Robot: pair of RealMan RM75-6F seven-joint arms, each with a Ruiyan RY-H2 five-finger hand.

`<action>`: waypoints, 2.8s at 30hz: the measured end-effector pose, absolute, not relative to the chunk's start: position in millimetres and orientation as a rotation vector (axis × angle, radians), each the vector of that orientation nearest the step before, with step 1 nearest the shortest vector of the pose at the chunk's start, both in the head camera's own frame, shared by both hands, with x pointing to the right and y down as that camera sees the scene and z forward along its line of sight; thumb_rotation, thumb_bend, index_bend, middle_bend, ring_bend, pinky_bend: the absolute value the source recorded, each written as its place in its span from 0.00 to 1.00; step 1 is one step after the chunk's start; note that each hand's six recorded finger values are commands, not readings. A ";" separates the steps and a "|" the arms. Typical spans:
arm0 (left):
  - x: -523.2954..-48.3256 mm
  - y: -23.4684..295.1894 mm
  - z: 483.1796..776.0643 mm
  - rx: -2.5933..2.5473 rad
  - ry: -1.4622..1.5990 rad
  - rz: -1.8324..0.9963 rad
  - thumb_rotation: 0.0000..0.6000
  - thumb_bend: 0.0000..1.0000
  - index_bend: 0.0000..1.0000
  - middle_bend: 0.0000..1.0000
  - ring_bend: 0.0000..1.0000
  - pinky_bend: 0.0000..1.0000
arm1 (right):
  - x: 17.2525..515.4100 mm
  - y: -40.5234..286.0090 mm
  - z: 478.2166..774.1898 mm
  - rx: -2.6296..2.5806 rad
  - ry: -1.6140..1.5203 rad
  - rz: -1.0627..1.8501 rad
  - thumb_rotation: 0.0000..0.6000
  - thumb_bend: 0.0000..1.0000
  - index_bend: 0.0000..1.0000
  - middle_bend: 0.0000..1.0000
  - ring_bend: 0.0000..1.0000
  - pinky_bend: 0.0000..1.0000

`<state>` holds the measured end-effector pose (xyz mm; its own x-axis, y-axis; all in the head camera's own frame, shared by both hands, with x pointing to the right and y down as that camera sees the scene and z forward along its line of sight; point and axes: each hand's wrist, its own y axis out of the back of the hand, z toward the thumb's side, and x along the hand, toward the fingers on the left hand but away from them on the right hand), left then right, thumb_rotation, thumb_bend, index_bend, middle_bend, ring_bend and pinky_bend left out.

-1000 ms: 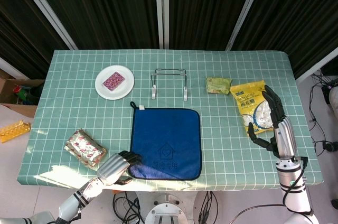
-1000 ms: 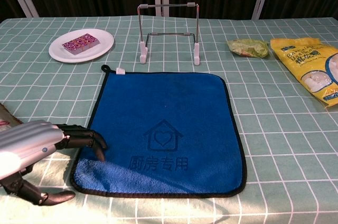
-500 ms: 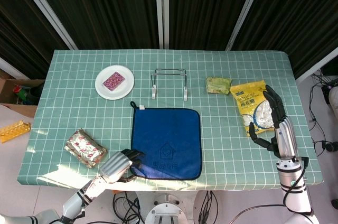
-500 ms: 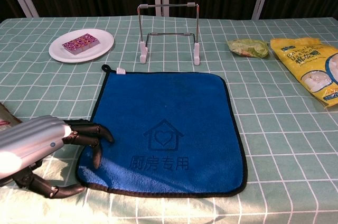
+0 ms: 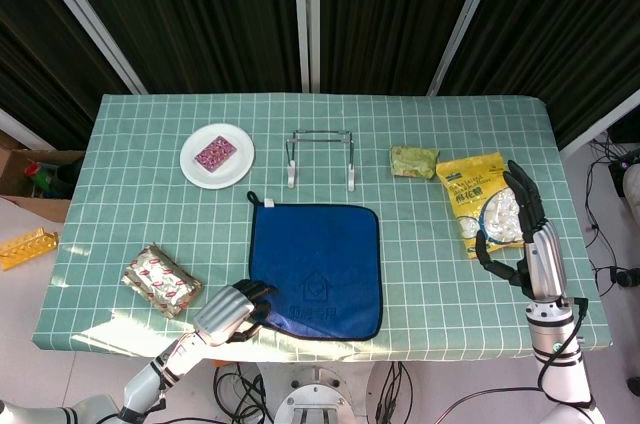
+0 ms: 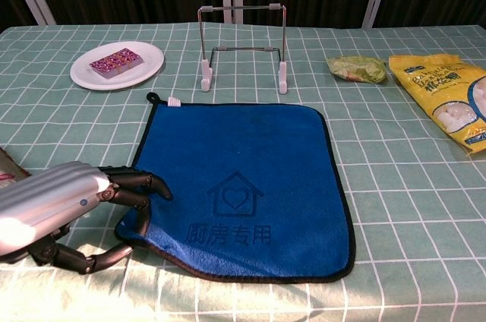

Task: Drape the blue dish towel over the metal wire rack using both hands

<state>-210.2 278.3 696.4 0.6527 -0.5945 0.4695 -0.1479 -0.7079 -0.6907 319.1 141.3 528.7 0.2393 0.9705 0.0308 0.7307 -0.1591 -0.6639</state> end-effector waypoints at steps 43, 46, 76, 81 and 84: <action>-164.1 213.4 655.9 -2.226 0.879 -0.920 1.00 0.58 0.85 0.28 0.23 0.32 | 322.5 286.2 631.8 -2.158 -0.843 1.371 1.00 0.32 0.10 0.00 0.00 0.00; -160.8 207.1 651.6 -2.227 0.928 -0.946 1.00 0.58 0.85 0.28 0.23 0.32 | 313.4 287.8 640.6 -2.185 -0.829 1.379 1.00 0.29 0.08 0.00 0.00 0.00; -152.8 180.0 643.9 -2.274 1.047 -1.054 1.00 0.59 0.86 0.28 0.23 0.32 | 227.7 294.9 696.3 -2.323 -1.083 1.145 1.00 0.15 0.05 0.00 0.00 0.00; -153.4 179.6 643.3 -2.280 1.050 -1.055 1.00 0.59 0.86 0.28 0.23 0.32 | 218.1 295.8 707.8 -2.335 -1.100 1.129 1.00 0.18 0.16 0.00 0.00 0.00; -153.7 179.4 642.9 -2.284 1.052 -1.055 1.00 0.59 0.86 0.28 0.23 0.32 | 214.6 294.7 711.3 -2.342 -1.112 1.122 1.00 0.19 0.25 0.00 0.00 0.00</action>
<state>-153.7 179.4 642.9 0.4283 -0.7748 0.4650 -0.4631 -0.6301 -0.6233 214.6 294.7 711.3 0.3902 0.7600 -0.5198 0.5126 -0.6482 -0.5631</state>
